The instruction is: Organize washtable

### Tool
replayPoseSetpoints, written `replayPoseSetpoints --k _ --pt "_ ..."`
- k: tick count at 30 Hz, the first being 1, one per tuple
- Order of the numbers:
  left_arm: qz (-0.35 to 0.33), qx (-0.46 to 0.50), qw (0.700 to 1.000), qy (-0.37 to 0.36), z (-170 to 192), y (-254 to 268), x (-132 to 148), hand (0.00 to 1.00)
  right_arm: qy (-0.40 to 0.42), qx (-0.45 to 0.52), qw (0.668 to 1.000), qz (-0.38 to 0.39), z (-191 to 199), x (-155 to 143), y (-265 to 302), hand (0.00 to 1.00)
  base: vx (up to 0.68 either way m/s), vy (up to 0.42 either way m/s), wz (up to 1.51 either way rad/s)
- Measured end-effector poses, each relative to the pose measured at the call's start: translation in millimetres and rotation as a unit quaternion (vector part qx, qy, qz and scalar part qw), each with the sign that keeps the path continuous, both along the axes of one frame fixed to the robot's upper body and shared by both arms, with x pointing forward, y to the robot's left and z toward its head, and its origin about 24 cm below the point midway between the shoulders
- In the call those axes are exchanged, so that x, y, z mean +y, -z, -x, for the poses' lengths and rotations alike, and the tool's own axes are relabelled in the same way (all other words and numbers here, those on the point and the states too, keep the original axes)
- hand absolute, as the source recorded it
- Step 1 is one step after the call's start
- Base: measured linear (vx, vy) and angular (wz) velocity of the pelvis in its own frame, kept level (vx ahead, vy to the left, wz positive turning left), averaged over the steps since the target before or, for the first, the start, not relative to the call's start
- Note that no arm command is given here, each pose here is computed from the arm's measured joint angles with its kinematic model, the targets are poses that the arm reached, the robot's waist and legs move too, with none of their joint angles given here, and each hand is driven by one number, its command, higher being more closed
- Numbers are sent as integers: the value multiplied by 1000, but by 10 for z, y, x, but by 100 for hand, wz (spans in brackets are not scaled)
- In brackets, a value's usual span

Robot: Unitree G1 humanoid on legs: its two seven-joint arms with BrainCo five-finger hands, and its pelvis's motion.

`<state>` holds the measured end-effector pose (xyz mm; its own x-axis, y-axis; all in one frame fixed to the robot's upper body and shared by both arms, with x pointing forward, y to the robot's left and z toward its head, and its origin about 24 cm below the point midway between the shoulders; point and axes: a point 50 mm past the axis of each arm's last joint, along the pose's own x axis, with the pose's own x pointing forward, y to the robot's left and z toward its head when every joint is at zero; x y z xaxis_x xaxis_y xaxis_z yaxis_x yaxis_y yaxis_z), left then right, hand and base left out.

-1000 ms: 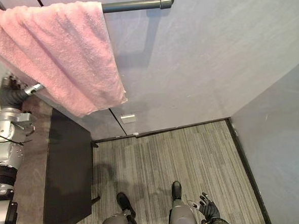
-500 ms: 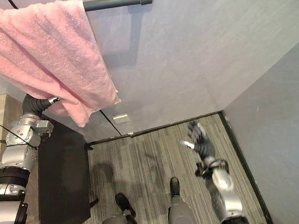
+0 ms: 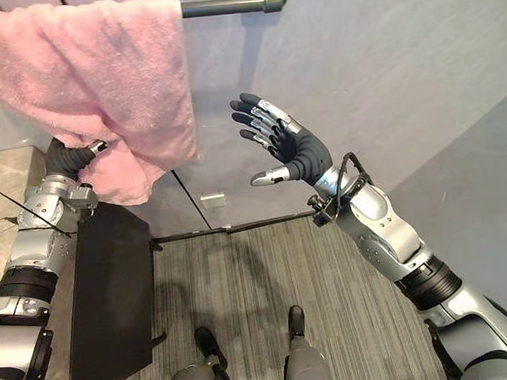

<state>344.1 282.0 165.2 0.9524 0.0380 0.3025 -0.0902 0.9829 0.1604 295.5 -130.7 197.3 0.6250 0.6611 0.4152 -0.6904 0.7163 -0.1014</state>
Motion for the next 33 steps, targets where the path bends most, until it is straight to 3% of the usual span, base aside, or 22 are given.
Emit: replayPoseSetpoints --k 6,18,30,33 --pt "4 3 1000 17 -18 16 -80 100 44 91 994 30 -402 33 206 0 -45 -17 10" --pt "-1 -2 998 55 -106 -51 -300 100 137 109 984 3 -999 308 -226 0 -32 -11 10" --pt "27 -24 995 91 -223 -164 -595 100 186 162 964 -95 -1201 668 -456 0 2 -13 6" --pt "42 -46 993 101 -279 -291 -732 100 174 193 957 -132 -1187 896 -472 0 0 -23 12"
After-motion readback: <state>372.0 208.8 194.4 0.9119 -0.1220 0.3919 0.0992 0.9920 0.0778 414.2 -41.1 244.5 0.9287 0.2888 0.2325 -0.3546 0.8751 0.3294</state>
